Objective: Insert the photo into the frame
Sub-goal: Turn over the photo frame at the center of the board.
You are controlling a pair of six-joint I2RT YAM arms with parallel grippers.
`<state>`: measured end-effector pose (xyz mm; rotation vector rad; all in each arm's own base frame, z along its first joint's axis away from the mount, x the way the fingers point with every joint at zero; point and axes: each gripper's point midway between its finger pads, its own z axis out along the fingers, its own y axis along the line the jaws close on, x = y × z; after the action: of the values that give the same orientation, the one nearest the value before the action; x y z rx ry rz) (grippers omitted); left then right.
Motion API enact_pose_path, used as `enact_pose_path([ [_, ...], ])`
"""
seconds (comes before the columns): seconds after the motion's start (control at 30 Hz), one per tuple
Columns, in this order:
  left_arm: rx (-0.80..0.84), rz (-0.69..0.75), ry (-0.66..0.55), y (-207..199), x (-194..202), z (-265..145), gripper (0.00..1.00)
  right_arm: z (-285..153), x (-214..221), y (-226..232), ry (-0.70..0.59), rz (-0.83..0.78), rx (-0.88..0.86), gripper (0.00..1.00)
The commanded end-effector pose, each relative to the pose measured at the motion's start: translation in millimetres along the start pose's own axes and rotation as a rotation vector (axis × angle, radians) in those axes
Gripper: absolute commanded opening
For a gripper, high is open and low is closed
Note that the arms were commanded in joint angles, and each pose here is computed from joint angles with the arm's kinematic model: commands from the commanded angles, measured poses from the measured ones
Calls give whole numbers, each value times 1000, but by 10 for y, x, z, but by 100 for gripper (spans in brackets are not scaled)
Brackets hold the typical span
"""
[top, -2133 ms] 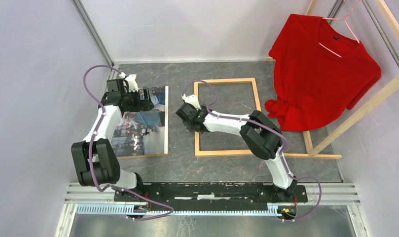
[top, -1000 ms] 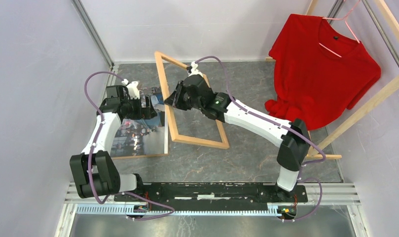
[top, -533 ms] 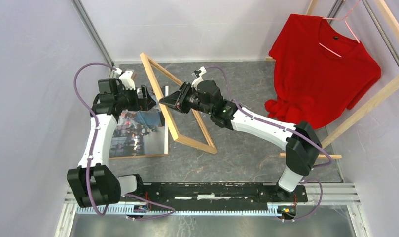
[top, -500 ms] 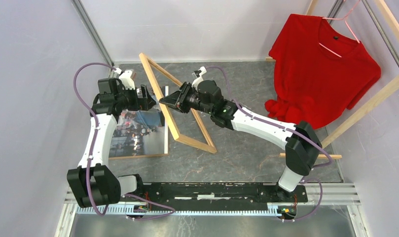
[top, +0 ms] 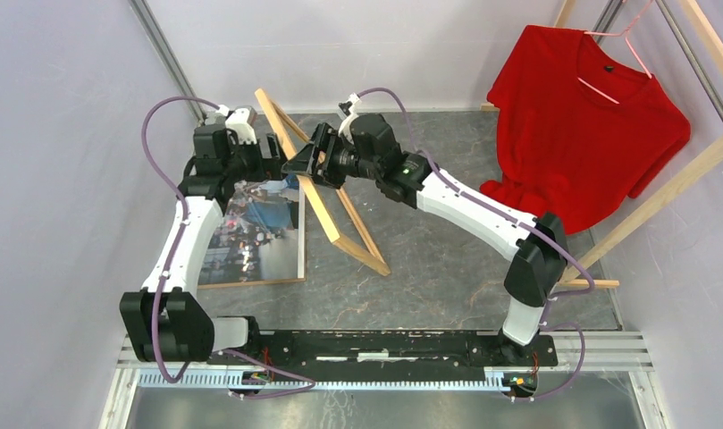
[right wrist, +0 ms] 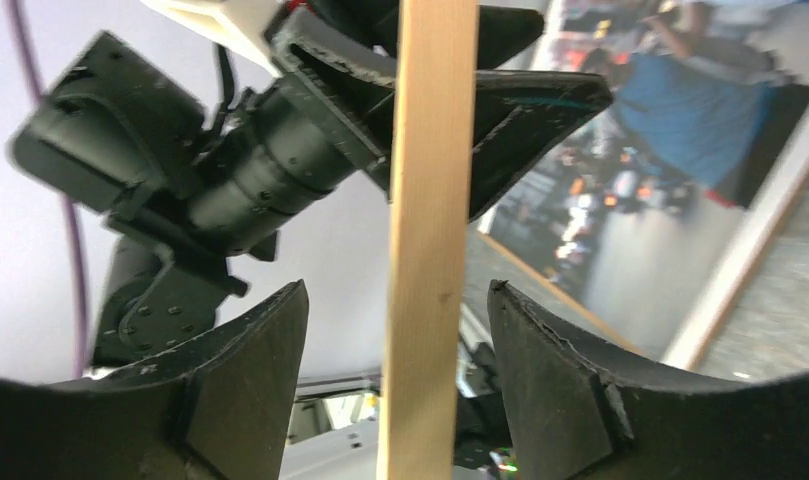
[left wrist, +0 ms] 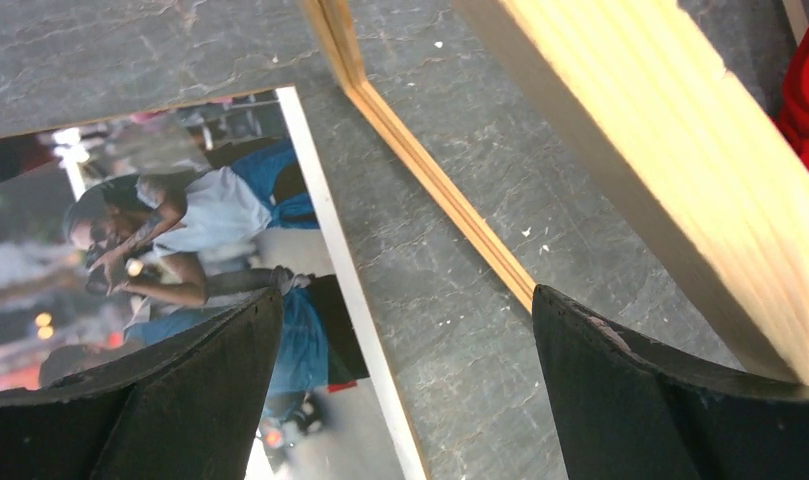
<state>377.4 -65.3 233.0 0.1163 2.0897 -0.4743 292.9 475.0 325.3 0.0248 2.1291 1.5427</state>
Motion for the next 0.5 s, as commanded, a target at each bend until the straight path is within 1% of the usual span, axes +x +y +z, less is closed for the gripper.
enact_pose_path([
  [0.0,-19,15,-117,-166,-378,93,100,-104,-15,-454,71,-170,189,74],
  [0.1,-21,17,-127,-209,-407,162,100,-167,-161,-644,68,-259,291,76],
  [0.23,-2,22,-109,-297,-398,279,100,-288,-340,-847,56,-358,415,76],
  [0.33,3,24,-97,-335,-385,350,100,-413,-513,-894,10,-431,486,74],
  [0.37,6,24,-92,-344,-375,369,100,-470,-602,-898,-24,-456,517,74],
  [0.47,11,23,-82,-365,-354,408,100,-625,-812,-844,-95,-510,559,68],
])
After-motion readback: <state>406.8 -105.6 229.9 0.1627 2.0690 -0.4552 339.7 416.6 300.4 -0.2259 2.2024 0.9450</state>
